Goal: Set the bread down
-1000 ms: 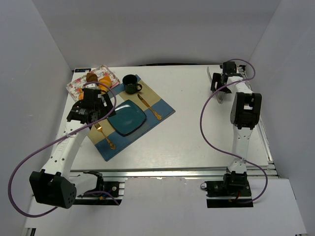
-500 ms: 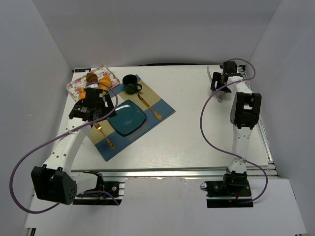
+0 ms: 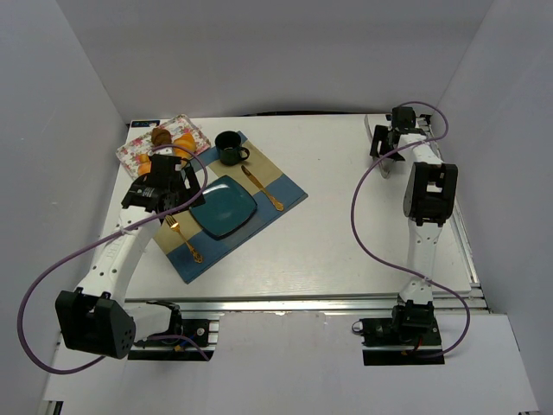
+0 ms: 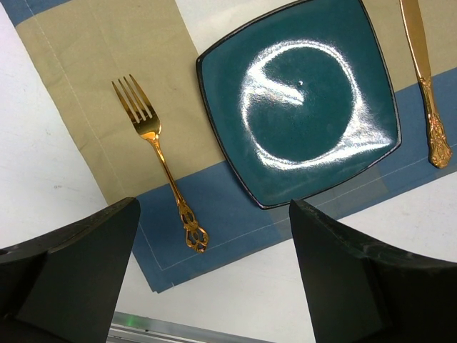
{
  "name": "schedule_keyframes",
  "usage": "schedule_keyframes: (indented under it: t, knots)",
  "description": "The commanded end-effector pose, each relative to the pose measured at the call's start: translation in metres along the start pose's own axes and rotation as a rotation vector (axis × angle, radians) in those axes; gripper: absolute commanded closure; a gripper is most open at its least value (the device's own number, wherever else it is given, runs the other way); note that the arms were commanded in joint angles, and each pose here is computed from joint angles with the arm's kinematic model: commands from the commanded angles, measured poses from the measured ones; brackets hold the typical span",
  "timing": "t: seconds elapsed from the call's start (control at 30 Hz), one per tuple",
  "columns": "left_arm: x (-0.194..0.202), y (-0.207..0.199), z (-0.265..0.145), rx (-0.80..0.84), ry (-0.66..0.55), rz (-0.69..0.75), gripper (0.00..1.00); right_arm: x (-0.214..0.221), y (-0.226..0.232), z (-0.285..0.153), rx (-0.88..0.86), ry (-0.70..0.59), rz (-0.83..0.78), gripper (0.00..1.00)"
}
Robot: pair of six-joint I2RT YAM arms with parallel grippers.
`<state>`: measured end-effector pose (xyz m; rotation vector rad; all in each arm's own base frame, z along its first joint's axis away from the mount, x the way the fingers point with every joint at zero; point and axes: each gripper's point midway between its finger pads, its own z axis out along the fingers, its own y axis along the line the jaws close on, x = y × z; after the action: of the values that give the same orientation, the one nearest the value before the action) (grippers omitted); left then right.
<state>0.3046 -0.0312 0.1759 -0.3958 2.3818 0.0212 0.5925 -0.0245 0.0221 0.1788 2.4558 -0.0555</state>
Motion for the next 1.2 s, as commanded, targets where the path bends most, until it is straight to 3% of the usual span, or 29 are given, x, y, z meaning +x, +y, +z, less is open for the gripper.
schedule_keyframes:
  t: [0.0, 0.07, 0.23, 0.63, 0.97, 1.17]
  knots:
    - [0.001, -0.002, -0.003, 0.013, -0.003, -0.004, 0.03, 0.020, 0.002, 0.031, -0.003, 0.026, -0.015, 0.17]
    - [0.001, -0.001, -0.003, 0.011, -0.001, -0.004, 0.03, 0.020, 0.003, 0.031, -0.006, 0.025, -0.013, 0.30]
    - [0.000, -0.002, -0.002, 0.011, 0.001, -0.003, 0.03, 0.010, 0.002, 0.018, -0.003, -0.014, 0.000, 0.46]
    - [-0.018, -0.008, -0.011, 0.043, -0.065, -0.015, 0.03, -0.012, 0.006, -0.098, -0.012, -0.119, 0.014, 0.44]
    - [-0.044, -0.016, -0.027, 0.092, -0.162, -0.038, 0.03, -0.012, 0.050, -0.210, -0.099, -0.172, -0.057, 0.42]
    - [-0.065, -0.011, -0.045, 0.070, -0.233, -0.060, 0.03, -0.008, 0.104, -0.278, -0.243, -0.209, -0.165, 0.42]
